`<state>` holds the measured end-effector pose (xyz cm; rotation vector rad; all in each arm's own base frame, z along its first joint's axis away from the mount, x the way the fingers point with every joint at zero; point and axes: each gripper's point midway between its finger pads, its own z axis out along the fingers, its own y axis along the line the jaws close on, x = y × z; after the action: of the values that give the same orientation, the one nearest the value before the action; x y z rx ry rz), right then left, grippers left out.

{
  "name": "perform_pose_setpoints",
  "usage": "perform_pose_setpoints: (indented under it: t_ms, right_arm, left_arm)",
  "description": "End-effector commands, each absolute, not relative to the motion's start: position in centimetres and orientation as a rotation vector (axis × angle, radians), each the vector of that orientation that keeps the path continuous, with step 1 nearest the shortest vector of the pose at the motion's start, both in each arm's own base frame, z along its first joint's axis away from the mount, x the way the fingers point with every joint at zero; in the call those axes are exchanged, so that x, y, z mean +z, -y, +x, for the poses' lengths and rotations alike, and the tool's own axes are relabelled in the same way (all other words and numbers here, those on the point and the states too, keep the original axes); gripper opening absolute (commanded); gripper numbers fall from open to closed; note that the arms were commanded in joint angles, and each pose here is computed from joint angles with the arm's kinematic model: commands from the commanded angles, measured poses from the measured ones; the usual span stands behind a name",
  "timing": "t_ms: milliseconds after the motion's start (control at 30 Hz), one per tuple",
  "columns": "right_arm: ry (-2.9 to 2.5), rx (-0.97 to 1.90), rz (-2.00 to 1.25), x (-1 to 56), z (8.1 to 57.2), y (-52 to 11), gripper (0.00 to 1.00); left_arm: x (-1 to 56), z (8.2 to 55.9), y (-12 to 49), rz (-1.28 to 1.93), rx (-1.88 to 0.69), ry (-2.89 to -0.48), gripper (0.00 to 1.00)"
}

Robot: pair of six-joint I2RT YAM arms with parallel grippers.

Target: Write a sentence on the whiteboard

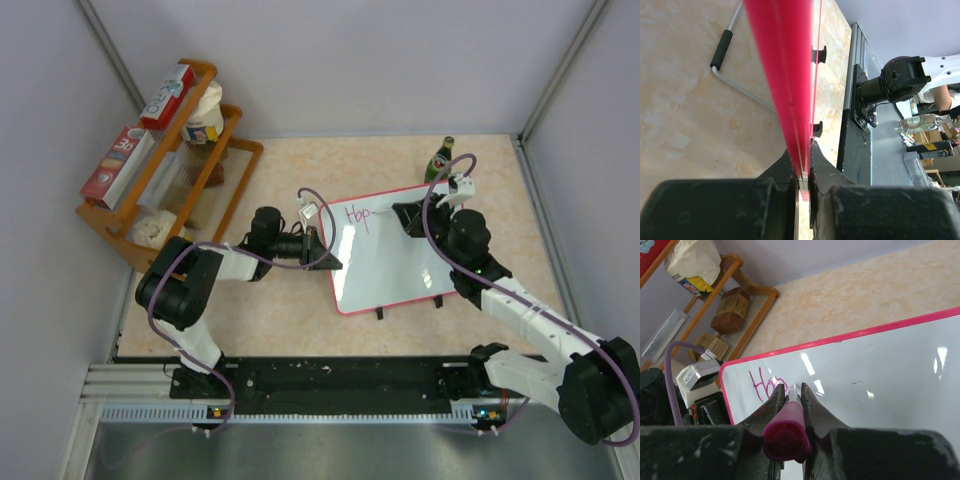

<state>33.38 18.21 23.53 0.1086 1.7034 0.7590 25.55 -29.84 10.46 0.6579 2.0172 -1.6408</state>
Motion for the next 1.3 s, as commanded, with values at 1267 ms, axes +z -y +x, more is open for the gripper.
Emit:
perform_pose_setpoints:
  t_ms: [1267]
  right_arm:
    - [-1.679,0.746,0.127,24.8,34.9,-17.9,0.00]
  left_arm:
    - [8.3,22.5,30.3,0.796,-1.666,-2.052,0.00]
